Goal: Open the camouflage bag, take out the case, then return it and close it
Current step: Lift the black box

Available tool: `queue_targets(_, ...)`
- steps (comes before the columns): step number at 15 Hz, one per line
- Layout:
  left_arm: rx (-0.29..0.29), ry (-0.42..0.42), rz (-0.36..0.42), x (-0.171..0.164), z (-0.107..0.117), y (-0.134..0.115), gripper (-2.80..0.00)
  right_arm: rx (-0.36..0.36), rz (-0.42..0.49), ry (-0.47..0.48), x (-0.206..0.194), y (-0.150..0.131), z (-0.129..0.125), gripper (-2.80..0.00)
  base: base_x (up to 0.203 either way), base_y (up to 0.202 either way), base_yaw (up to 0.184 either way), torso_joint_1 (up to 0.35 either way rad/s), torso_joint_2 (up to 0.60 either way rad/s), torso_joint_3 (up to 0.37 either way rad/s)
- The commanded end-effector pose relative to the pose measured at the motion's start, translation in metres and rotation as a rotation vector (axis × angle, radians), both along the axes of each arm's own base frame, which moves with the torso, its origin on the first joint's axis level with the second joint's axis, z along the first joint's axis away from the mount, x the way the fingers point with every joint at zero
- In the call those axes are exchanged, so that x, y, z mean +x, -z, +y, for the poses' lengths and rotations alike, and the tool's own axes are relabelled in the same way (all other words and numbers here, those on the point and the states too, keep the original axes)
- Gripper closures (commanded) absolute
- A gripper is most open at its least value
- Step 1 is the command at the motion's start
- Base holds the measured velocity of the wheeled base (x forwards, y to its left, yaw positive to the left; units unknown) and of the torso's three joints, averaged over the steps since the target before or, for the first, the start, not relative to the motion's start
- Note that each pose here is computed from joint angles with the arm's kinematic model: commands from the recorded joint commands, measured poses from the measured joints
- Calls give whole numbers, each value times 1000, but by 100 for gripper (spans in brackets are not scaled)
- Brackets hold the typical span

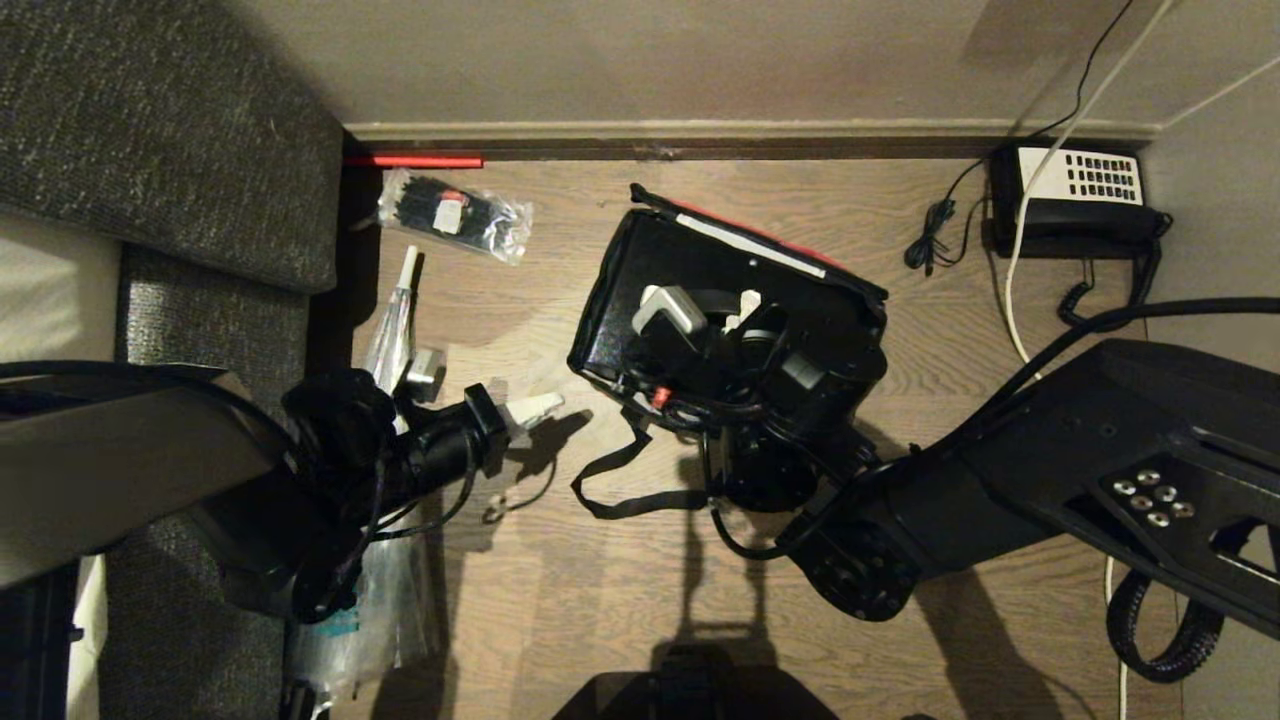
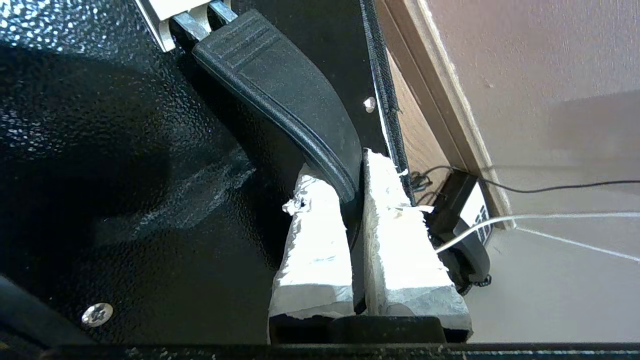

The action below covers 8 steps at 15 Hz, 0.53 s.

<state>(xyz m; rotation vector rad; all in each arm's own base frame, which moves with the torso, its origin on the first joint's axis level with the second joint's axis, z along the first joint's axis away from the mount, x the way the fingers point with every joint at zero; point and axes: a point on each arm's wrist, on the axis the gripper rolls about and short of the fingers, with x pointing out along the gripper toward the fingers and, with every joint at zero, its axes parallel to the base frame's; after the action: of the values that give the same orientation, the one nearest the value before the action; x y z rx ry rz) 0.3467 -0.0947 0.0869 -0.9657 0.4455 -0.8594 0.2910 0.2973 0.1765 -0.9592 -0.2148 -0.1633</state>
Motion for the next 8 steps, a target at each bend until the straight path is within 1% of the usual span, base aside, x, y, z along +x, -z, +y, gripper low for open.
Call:
queue_targets(1, -3, 41, -2, 4, -7, 4, 0, -7, 4, 6, 1, -1, 0, 0, 0, 0, 0, 0, 0, 0)
queue_targets(5, -6, 56, -14, 14, -13, 9, 0, 5, -2, 5, -1, -6, -2, 0, 0, 0, 0, 0, 0, 0)
queue_targets(8, -9, 56, -35, 19, -14, 7, 0, 1, 1, 5, -1, -8, -2, 0, 0, 0, 0, 0, 0, 0)
